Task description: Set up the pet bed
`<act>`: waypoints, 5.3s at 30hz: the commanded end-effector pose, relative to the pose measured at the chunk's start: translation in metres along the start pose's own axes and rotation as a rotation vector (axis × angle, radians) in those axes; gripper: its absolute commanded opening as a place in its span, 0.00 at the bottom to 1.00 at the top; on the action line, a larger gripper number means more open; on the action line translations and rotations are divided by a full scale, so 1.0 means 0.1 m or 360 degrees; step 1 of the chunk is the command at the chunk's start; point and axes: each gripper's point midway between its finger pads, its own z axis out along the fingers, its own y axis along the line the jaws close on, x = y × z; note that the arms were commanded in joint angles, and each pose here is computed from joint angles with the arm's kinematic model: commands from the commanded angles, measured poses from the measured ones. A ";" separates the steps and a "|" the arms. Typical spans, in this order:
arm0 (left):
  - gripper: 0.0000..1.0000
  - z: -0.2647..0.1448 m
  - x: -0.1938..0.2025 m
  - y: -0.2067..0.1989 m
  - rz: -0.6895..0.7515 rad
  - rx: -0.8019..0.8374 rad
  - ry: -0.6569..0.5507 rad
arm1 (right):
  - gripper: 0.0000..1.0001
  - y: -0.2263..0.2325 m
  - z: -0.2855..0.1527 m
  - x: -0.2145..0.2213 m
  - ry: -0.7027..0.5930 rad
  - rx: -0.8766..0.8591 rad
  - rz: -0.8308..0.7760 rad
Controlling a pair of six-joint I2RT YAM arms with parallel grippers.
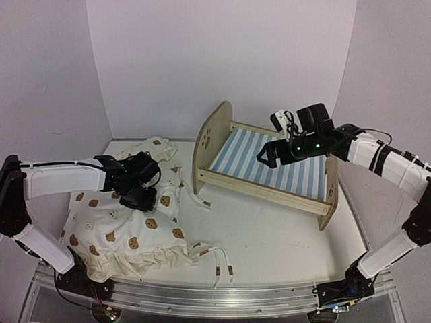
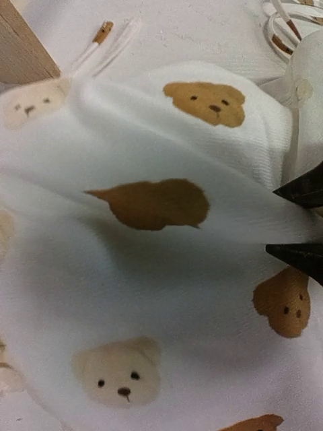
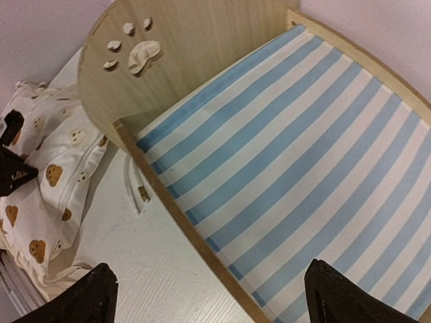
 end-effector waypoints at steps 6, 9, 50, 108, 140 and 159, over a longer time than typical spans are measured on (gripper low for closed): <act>0.13 -0.76 -0.40 0.22 -0.0011 0.0053 -0.0465 | 0.98 0.98 0.30 0.02 -0.0039 -0.0527 -0.0044; 0.10 -0.90 -0.43 0.21 -0.0028 0.0122 -0.0549 | 0.98 1.38 0.37 0.08 -0.0025 -0.0741 -0.0061; 0.00 -1.66 -0.97 -0.13 0.0038 0.0550 -0.1092 | 0.03 3.64 -0.24 -0.16 -0.0249 -0.1964 -0.0152; 0.99 -0.50 -0.30 0.11 -0.0600 0.0452 -0.0450 | 0.98 1.13 -0.42 0.26 0.0202 0.0333 -0.1032; 0.99 -0.87 -0.40 0.15 -0.0591 0.0593 -0.0653 | 0.44 2.32 0.94 1.10 -0.0018 -0.0387 -0.1436; 0.99 -2.36 -0.96 0.08 -0.0171 0.0852 -0.1183 | 0.00 2.39 -0.72 -0.44 -0.0403 -0.1665 -0.0505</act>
